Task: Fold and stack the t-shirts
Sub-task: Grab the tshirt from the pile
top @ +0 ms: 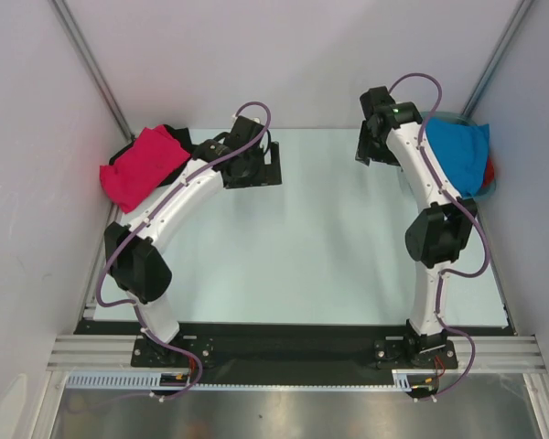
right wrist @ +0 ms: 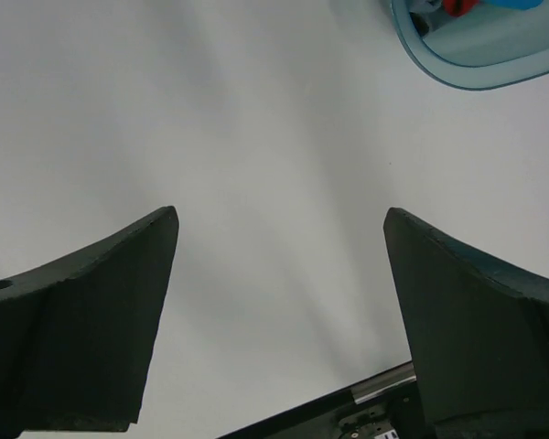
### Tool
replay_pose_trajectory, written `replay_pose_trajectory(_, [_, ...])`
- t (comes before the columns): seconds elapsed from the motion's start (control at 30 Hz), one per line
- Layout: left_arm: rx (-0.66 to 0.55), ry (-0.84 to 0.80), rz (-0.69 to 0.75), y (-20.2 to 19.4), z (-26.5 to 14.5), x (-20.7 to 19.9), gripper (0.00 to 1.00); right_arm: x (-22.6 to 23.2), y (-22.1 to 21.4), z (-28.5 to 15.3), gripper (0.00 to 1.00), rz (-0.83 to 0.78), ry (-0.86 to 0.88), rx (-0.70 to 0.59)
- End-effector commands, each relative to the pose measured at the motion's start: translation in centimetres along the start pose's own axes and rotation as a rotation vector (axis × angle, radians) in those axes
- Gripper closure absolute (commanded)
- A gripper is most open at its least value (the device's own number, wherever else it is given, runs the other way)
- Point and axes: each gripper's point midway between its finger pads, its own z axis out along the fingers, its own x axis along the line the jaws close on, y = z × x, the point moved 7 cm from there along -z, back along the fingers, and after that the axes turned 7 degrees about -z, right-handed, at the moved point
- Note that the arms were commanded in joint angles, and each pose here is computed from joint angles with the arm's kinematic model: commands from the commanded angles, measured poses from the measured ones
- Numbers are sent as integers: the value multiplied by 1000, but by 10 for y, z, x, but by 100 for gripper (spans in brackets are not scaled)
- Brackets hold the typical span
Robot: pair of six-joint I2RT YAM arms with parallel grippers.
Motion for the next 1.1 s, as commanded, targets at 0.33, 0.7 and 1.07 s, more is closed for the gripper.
replay_pose_trajectory(0.33, [-45, -36, 2, 12, -15, -3, 0, 2, 10, -29, 0, -21, 48, -109])
replay_pose_trajectory(0.7, [-63, 11, 37, 13, -8, 5, 0, -33, 58, 19, 0, 87, -150, -209])
replay_pose_trajectory(1.07, [36, -61, 40, -8, 6, 5, 0, -81, 78, 79, 0, 238, -274, -187])
